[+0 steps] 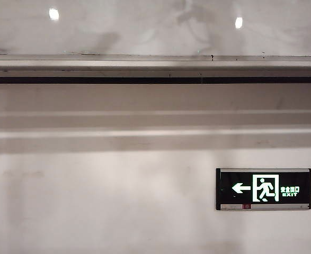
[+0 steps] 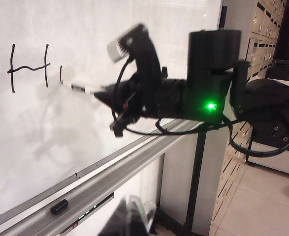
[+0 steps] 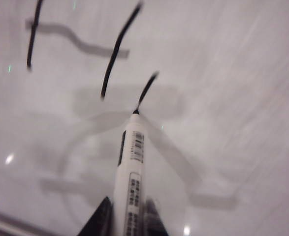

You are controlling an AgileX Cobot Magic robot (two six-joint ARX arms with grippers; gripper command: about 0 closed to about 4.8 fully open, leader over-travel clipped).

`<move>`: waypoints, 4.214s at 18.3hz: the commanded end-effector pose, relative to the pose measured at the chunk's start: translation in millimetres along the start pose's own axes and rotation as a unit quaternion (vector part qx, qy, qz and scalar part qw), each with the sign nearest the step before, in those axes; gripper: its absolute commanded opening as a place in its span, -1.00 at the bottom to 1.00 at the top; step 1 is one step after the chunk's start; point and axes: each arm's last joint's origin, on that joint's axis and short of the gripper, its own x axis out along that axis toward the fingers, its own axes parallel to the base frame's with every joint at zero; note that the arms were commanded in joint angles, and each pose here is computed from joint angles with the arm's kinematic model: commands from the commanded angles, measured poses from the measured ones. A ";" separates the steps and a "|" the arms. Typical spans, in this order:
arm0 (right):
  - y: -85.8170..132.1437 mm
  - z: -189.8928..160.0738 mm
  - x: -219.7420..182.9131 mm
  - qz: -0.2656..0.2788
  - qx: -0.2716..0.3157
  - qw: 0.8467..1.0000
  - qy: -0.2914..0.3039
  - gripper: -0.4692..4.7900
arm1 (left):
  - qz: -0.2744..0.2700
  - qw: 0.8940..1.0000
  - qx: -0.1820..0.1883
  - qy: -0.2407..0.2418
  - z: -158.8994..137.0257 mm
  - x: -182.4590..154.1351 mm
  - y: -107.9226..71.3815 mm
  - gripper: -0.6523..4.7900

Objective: Take a marker from the whiteboard tray, write "Hi!" on the whiteboard, and then put the marker back vertically into the whiteboard tray.

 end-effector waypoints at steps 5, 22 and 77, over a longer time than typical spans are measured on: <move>-12.2 24.1 -23.5 -0.013 0.018 0.997 -0.074 -0.83 | 0.000 1.000 0.004 -0.010 3.5 -1.3 -0.4 -0.78; -5.9 13.9 1.7 -0.028 0.020 0.996 -0.076 -0.83 | 0.003 1.000 0.004 -0.010 3.5 -1.2 -0.2 -0.78; -26.2 -0.1 -9.7 -0.036 -0.006 0.999 0.013 -0.83 | 0.011 1.000 0.007 -0.010 3.5 -1.3 0.2 -0.78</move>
